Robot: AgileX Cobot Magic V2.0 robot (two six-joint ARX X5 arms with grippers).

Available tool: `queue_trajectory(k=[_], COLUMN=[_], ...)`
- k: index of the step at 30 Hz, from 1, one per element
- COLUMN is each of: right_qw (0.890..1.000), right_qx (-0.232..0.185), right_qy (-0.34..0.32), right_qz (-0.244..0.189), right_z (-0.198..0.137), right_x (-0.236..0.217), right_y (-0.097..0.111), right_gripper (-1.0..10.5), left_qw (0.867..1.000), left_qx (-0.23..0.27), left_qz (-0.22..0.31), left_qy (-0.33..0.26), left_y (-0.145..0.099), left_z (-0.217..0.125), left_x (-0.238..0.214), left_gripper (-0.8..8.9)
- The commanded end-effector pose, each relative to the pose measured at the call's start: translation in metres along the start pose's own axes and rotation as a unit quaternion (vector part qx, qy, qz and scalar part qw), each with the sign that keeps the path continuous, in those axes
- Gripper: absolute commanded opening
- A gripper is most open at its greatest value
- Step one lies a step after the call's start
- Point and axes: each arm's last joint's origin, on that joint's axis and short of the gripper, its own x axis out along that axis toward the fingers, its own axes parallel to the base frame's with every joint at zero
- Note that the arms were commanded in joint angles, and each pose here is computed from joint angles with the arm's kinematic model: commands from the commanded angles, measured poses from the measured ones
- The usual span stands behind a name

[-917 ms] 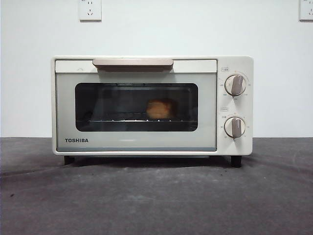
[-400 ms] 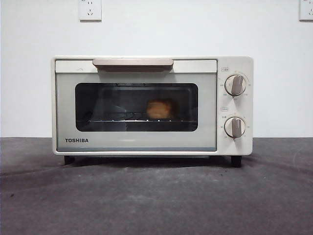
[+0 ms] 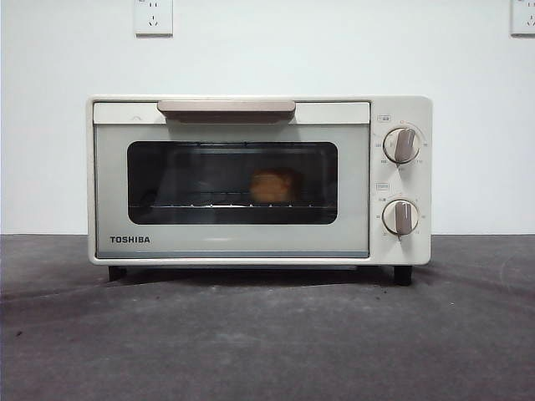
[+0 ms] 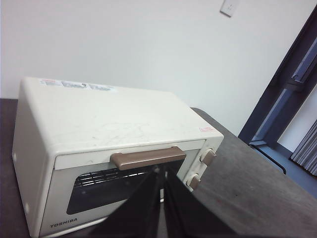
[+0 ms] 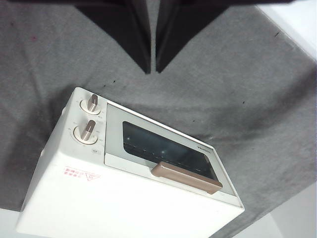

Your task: The left arm flap open the oven, the right arm pick bread and place it into oven, the left arm flap close the oven

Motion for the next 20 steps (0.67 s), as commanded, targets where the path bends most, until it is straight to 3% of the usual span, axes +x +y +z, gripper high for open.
queue_trajectory(k=[1,5,10,14,20], right_qw=[1.000,1.000,1.000,1.000,1.000], right_qx=[-0.004,-0.004,-0.004,-0.004,-0.004], right_qy=[-0.012,-0.012,-0.012,-0.012,-0.012], right_qz=[0.005,0.005,0.005,0.005,0.005], right_z=[0.005,0.005,0.005,0.005,0.005], right_x=[-0.003,-0.003,-0.003,-0.003,-0.003], right_y=[0.001,0.001,0.001,0.001,0.001], right_gripper=[0.1,0.1,0.1,0.1,0.1], left_qw=[0.999,0.985,0.945,0.925,0.917], left_qx=[0.025,0.013,0.006,0.004,0.007], left_qz=[0.027,0.171,0.324,0.380,0.397], left_qy=[-0.005,-0.017,-0.028,-0.026,-0.023], left_y=[0.005,0.027,0.058,0.074,0.086], left_z=[-0.011,-0.050,-0.105,-0.136,-0.161], left_x=[-0.001,-0.001,0.000,0.001,0.003], left_gripper=[0.21,0.21,0.21,0.21,0.21])
